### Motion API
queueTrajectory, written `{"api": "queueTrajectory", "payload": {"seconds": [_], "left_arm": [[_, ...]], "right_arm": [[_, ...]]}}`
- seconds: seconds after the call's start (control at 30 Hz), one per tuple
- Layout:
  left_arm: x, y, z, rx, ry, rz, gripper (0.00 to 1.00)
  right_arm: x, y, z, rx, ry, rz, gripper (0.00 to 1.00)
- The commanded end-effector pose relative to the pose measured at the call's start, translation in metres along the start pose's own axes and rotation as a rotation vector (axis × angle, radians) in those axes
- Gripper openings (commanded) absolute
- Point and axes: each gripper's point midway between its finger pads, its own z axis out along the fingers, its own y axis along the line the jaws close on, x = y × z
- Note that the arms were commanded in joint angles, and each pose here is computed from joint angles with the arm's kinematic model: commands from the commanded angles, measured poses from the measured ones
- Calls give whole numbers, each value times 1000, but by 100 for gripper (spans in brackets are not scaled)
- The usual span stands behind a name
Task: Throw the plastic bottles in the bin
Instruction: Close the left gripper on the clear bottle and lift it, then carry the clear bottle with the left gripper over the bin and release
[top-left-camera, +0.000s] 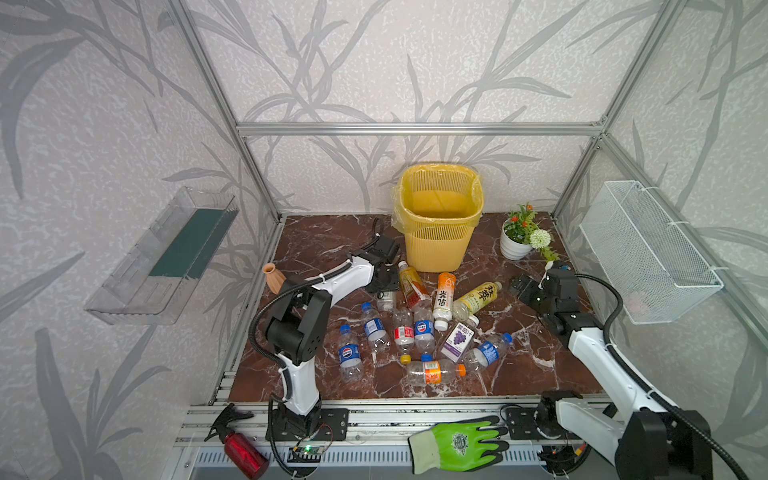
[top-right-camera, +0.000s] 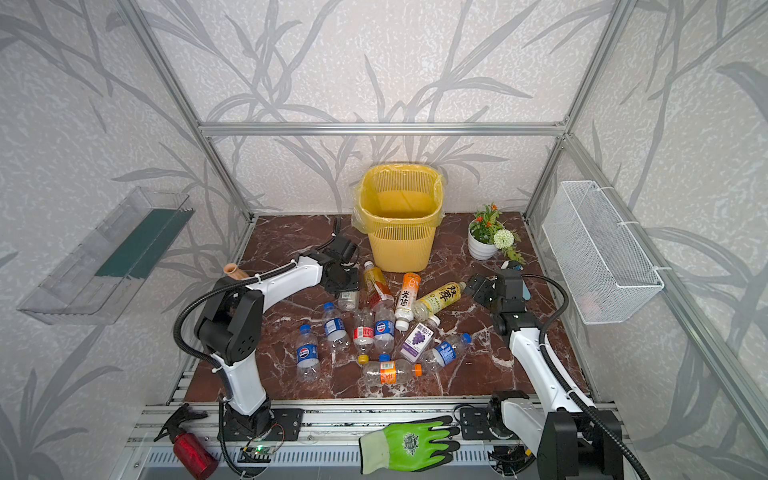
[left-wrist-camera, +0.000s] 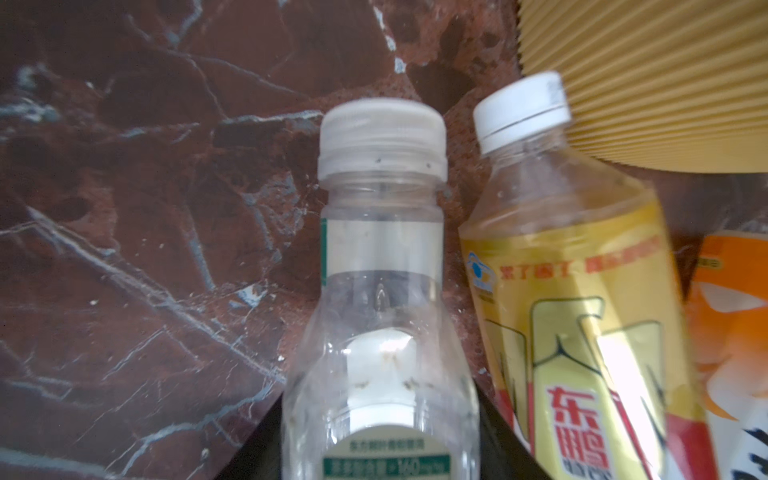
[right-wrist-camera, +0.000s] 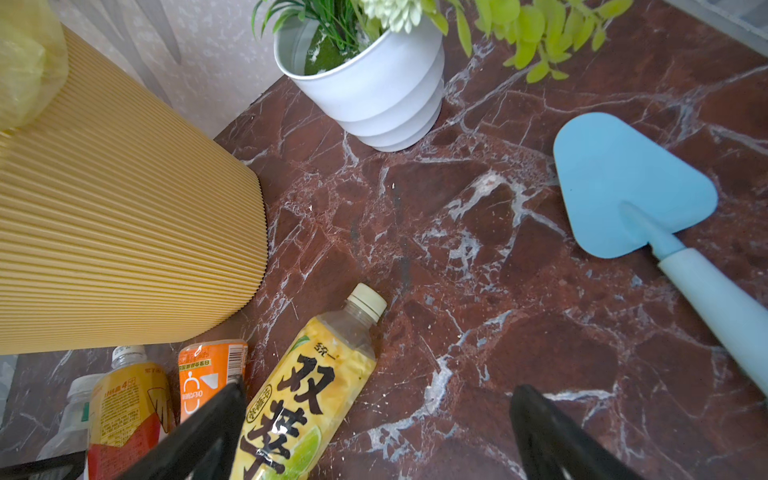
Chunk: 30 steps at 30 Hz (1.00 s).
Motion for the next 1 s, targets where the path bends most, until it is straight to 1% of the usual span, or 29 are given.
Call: {"api": "queueTrajectory", "payload": {"seconds": [0.0,0.07,0.17,0.23,0.3,0.33,0.37,0.43,0.47,0.5,0.53,0.57,0.63,0.7,0.77,0.83,0.9,0.97], "left_arm": [[-23,0,-44,23,-148,-51,45],[-31,6,-68,18,-222,-69,44],[-48,23,-118,-17,-383,-122,41],[-61,33,-160,-18,-523,-143,41],[-77,36,-214,23,-705,-142,41],[-85,35,-245,52,-807,-123,41],[-94,30,-277,95,-916,-79,42],[-105,20,-334,156,-1087,4,43],[-110,16,-358,176,-1151,29,43],[-113,11,-375,197,-1193,52,43],[-118,4,-393,221,-1231,87,43],[-122,-3,-404,243,-1254,116,42],[-133,-19,-413,285,-1281,159,41],[-146,-36,-414,339,-1290,176,41],[-164,-59,-397,390,-1240,194,41],[-184,-82,-373,423,-1148,205,41],[-198,-107,-345,452,-1006,230,42],[-206,-133,-309,474,-836,267,50]], "right_arm": [[-6,6,-3,-40,-30,32,99],[-7,8,-4,-47,-35,32,99],[-11,9,-6,-50,-48,32,99],[-14,9,-8,-48,-63,33,99],[-16,10,-10,-51,-75,33,99],[-17,10,-10,-55,-83,33,99],[-18,11,-11,-59,-89,33,99],[-18,11,-11,-64,-93,33,99],[-17,11,-10,-64,-91,32,100],[-16,11,-10,-67,-88,62,99],[-16,11,-9,-72,-85,67,99],[-14,12,-9,-76,-82,72,99],[-13,13,-8,-86,-78,83,100],[-12,13,-9,-94,-77,90,100],[-13,14,-11,-99,-80,93,100],[-14,15,-13,-104,-84,94,100],[-14,17,-14,-108,-81,93,100],[-15,17,-17,-106,-80,85,100]]}}
